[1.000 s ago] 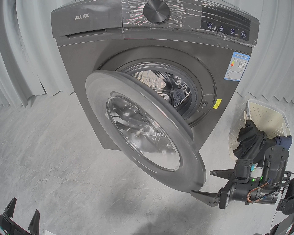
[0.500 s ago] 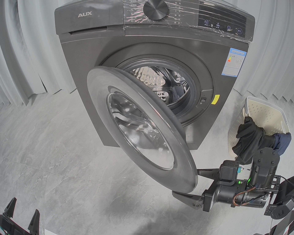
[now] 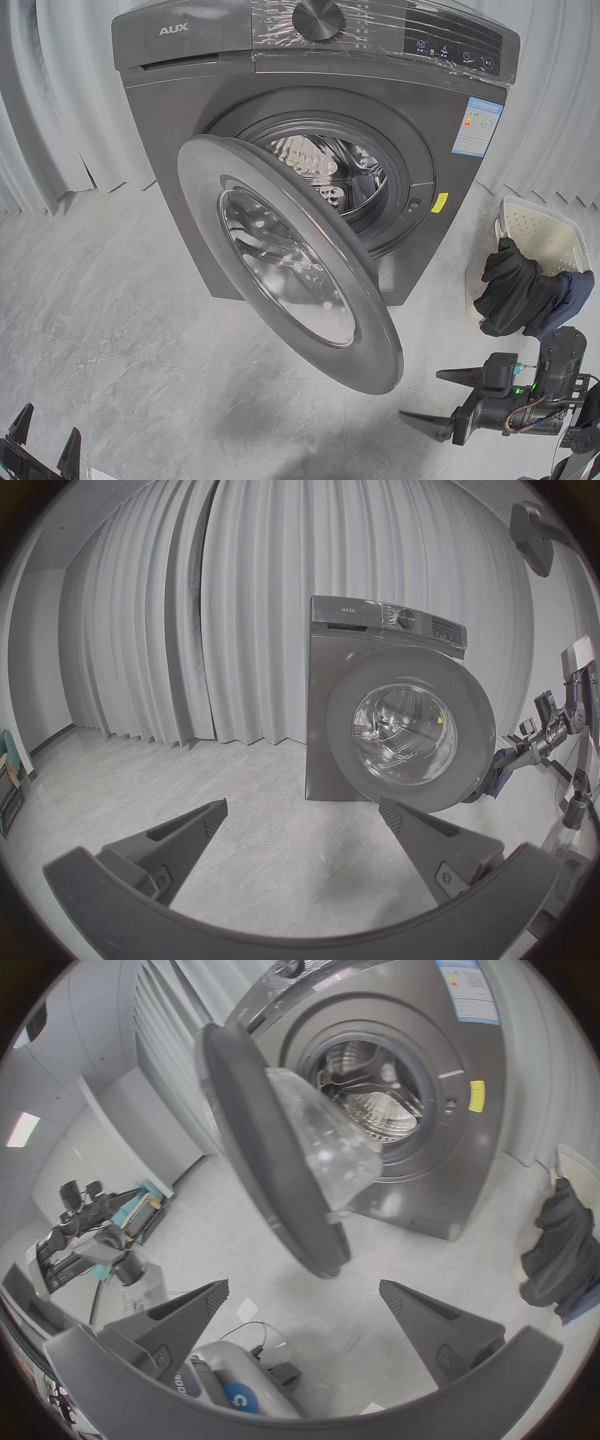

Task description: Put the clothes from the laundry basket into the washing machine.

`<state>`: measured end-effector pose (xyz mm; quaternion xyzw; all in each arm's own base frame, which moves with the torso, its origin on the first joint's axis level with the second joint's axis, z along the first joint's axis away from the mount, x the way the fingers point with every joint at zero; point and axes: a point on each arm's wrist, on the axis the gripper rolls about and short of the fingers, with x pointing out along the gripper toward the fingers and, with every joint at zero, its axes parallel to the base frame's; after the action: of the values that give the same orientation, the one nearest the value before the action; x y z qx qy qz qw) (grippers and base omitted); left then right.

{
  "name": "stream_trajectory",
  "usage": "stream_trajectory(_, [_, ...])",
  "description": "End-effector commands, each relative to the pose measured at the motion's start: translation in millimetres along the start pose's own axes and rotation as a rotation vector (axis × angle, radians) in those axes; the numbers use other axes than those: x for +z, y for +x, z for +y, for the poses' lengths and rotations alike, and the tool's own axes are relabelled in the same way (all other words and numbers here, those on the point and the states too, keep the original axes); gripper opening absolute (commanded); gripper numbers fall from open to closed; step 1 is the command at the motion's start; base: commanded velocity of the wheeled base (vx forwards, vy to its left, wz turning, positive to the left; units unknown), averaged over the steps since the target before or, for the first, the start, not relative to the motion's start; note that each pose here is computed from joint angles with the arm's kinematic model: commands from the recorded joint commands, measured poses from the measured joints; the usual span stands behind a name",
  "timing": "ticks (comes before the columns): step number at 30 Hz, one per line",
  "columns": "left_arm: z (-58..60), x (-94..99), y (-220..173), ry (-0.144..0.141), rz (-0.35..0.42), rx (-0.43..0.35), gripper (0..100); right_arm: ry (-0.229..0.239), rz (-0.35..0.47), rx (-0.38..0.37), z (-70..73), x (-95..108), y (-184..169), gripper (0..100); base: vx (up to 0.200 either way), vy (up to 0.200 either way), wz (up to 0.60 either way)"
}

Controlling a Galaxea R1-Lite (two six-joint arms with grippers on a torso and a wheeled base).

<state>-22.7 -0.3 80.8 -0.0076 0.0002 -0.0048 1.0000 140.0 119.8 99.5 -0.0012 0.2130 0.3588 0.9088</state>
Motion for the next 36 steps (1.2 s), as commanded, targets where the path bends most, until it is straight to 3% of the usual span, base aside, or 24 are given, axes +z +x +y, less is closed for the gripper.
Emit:
stream_trajectory(1, [0.1,-4.7,0,0.0,0.004,0.0,100,0.057,-0.051,-0.185,-34.5,4,-15,100,0.0,0.0,0.0])
stream_trajectory(11, [0.0,-4.7,0,0.0,0.004,-0.001,100,0.075,-0.118,-0.281,-55.3,40,33,100,0.0,0.0,0.0])
stream_trajectory(17, [0.0,-4.7,0,0.0,0.004,-0.001,100,0.075,-0.108,-0.295,-59.8,45,58,100,0.0,0.0,0.0])
stream_trajectory(29, [0.0,-4.7,0,0.0,0.004,-0.001,100,0.02,-0.07,-0.13,-12.0,36,69,100,0.0,0.0,0.0])
stream_trajectory(36, [0.0,-5.2,0,0.0,0.006,-0.001,100,0.029,-0.078,-0.102,-4.4,37,68,100,0.0,0.0,0.0])
